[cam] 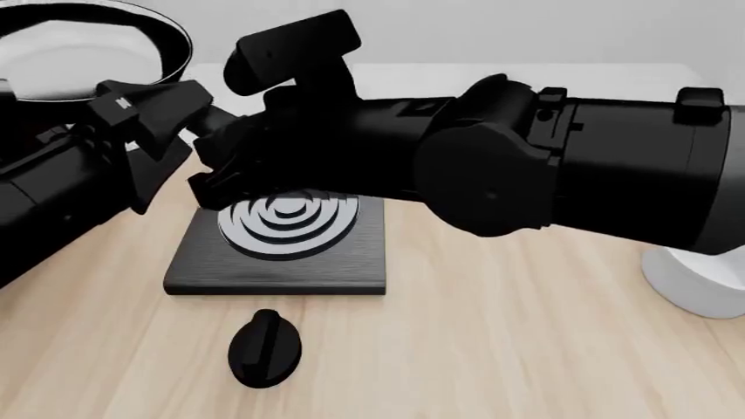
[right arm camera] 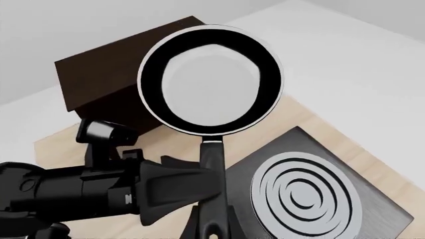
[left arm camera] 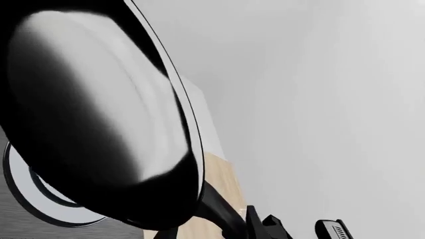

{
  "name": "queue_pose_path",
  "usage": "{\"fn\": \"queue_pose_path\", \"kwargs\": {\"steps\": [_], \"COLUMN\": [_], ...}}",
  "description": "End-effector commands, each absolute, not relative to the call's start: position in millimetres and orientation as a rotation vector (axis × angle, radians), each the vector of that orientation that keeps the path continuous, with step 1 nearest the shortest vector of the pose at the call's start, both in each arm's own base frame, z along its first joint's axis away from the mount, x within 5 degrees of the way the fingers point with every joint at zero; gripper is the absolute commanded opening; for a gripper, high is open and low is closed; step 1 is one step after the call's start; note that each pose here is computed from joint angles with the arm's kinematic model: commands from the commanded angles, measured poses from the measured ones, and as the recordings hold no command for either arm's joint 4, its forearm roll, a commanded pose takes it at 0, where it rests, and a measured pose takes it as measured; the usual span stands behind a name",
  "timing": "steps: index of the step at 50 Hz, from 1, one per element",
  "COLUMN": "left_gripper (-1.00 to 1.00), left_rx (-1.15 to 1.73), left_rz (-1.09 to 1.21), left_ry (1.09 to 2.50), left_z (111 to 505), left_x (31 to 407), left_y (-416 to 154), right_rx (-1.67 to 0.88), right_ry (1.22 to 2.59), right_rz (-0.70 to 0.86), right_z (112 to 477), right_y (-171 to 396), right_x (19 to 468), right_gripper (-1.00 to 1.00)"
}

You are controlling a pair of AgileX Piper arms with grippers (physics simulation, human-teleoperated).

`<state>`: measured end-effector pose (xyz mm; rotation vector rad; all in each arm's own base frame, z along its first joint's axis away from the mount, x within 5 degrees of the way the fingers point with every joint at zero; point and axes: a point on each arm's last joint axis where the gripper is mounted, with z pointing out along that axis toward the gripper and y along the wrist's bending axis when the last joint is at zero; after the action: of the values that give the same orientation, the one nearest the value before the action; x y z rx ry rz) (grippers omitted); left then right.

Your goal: Put the frying pan on the cabinet shelf.

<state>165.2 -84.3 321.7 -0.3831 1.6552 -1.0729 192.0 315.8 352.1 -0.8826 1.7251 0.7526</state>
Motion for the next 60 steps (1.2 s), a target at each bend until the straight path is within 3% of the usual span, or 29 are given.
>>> {"fn": "queue_pose_path", "kwargs": {"steps": [1, 30, 31, 51, 52, 60], "left_gripper": [1.00, 1.00, -1.00, -1.00, -1.00, -1.00], "left_rx": [-0.391, -0.383, -0.374, -0.383, -0.385, -0.392], "left_rz": [-1.071, -1.069, -1.065, -1.048, -1.047, -1.049], "left_ry": [1.684, 1.664, 1.664, 1.638, 1.635, 1.623], "left_z": [310, 318, 319, 324, 324, 327], "left_x": [170, 177, 176, 176, 176, 174], "left_y": [-88, -90, -90, -85, -85, -82], "right_rx": [-0.863, -0.863, -0.863, -0.849, -0.847, -0.817], "right_ry": [1.662, 1.658, 1.658, 1.638, 1.633, 1.604], "right_rz": [0.797, 0.816, 0.816, 0.822, 0.819, 0.796], "right_z": [371, 368, 368, 375, 376, 394], "right_y": [316, 316, 316, 309, 307, 278], "right_x": [184, 178, 178, 176, 176, 172], "right_gripper": [-1.00, -1.00, -1.00, -1.00, 1.00, 1.00]}}
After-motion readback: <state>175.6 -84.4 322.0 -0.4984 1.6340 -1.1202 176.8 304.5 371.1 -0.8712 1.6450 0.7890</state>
